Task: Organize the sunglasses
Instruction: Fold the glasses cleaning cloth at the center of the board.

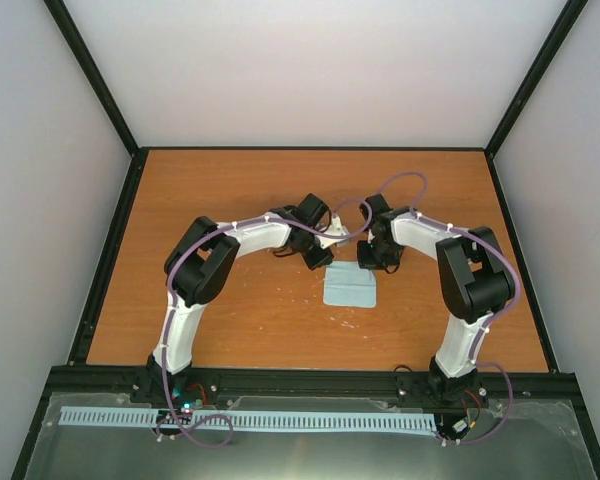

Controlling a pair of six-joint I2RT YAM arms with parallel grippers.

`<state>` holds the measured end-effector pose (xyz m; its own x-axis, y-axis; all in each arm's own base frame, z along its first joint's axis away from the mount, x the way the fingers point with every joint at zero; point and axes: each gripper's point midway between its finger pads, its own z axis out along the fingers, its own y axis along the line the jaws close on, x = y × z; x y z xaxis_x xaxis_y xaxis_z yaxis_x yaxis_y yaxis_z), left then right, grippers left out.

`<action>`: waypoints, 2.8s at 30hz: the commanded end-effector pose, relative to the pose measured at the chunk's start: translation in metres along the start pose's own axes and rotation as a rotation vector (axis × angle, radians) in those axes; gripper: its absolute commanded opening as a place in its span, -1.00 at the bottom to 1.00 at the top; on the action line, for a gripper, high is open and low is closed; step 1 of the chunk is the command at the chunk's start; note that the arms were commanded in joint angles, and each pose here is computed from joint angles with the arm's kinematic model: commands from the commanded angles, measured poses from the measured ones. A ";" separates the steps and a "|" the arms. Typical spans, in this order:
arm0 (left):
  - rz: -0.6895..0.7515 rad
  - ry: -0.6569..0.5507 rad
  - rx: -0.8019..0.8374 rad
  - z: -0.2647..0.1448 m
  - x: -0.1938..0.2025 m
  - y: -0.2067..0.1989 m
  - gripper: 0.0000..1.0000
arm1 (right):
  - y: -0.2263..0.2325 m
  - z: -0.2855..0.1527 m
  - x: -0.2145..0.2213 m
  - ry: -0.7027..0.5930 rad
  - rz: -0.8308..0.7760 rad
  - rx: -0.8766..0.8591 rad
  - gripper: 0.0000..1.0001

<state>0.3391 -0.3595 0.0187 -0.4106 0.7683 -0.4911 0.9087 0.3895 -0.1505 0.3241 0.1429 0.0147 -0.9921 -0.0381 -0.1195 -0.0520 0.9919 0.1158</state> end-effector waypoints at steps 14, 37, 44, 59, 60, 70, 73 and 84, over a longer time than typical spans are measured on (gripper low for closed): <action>0.036 -0.067 -0.065 -0.040 -0.040 0.011 -0.99 | 0.003 -0.027 -0.020 -0.110 0.027 -0.009 -0.94; 0.032 -0.101 -0.107 -0.057 -0.048 0.023 -0.99 | 0.006 -0.042 -0.033 -0.226 0.028 -0.066 -0.92; 0.017 -0.101 -0.074 -0.058 -0.044 0.011 -0.99 | -0.001 -0.030 -0.019 -0.190 0.015 -0.048 -0.92; 0.038 -0.038 -0.002 -0.034 -0.017 -0.034 -0.99 | -0.002 -0.019 0.007 -0.164 0.008 -0.084 -0.87; 0.036 -0.035 -0.001 -0.033 -0.016 -0.034 -0.99 | -0.002 -0.019 0.008 -0.164 0.007 -0.088 -0.85; 0.025 -0.021 0.006 -0.029 -0.006 -0.037 -0.99 | 0.011 -0.024 0.018 -0.179 -0.001 -0.186 -0.51; 0.020 -0.020 0.010 -0.028 -0.004 -0.039 -0.99 | 0.015 -0.025 0.018 -0.184 -0.002 -0.215 -0.50; 0.017 -0.029 0.003 -0.030 -0.006 -0.040 -0.96 | 0.023 -0.023 0.029 -0.184 0.006 -0.291 -0.53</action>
<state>0.3030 -0.3558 0.0309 -0.4078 0.7847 -0.4669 0.9113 0.3817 -0.1545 0.2912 0.1566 0.0322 -0.9625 -0.0015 -0.2714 -0.0984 0.9339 0.3437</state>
